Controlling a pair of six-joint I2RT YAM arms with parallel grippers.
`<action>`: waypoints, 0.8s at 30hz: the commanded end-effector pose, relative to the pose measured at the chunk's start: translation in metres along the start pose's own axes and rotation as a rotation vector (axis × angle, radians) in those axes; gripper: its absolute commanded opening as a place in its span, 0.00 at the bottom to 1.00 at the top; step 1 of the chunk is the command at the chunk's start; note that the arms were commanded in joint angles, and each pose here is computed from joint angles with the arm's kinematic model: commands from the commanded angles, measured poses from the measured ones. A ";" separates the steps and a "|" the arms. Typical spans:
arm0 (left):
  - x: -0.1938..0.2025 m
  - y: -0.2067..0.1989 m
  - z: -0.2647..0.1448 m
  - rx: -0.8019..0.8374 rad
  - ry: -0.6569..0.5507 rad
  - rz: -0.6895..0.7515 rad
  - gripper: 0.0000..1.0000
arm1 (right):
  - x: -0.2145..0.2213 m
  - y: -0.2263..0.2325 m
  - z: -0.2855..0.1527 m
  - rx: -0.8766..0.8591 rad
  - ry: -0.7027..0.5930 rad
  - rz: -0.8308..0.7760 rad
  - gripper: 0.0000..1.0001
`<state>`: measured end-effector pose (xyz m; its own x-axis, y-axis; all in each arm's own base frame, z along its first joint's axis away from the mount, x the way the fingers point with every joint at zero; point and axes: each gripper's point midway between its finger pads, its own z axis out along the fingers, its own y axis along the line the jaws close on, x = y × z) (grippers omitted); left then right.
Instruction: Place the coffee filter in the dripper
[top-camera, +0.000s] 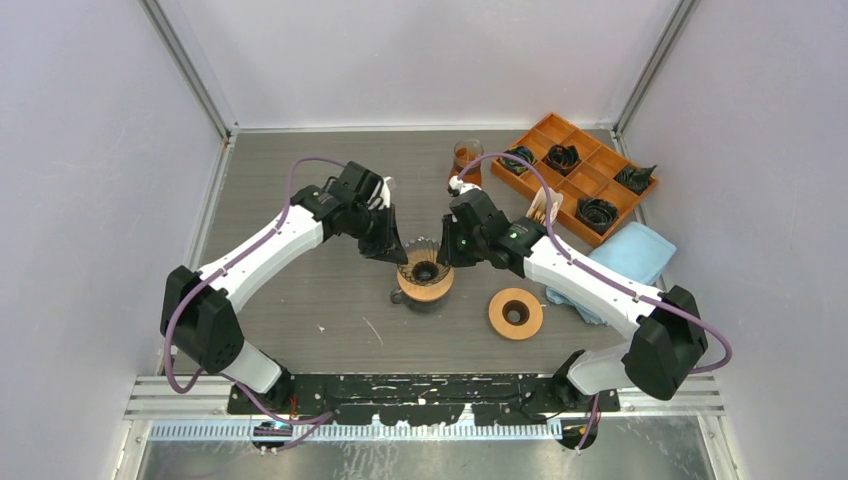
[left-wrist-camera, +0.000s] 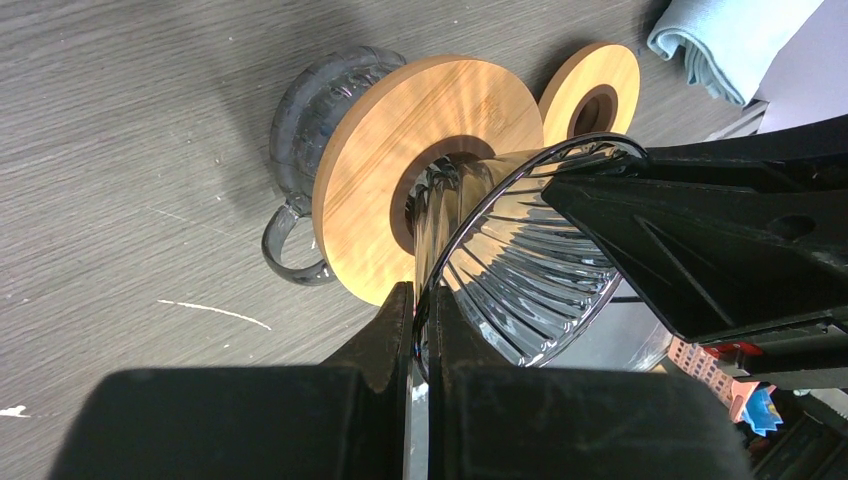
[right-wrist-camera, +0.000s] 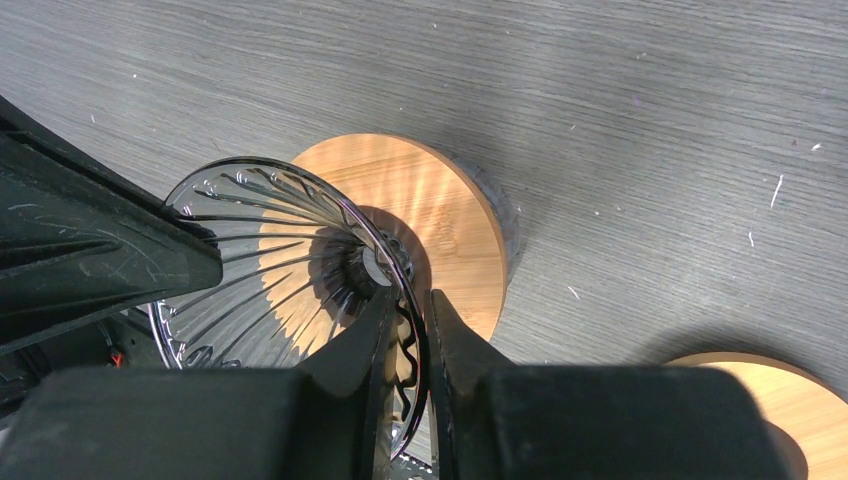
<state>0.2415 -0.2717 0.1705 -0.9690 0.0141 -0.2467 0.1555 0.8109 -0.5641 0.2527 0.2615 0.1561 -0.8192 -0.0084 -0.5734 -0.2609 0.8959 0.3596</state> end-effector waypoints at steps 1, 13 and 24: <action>-0.001 -0.013 -0.002 0.013 -0.003 0.049 0.00 | 0.018 -0.013 0.010 0.058 0.071 -0.004 0.05; 0.009 -0.007 0.011 -0.034 0.015 0.067 0.00 | 0.048 -0.037 0.027 0.125 0.135 -0.025 0.01; 0.023 0.003 0.028 -0.093 0.048 0.092 0.00 | 0.077 -0.052 0.041 0.178 0.206 -0.065 0.01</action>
<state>0.2413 -0.2733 0.1637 -0.9553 0.0346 -0.2936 0.1821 0.8511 -0.4924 0.2547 0.2617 0.1389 -0.8161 -0.0060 -0.5779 -0.2586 0.8980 0.3559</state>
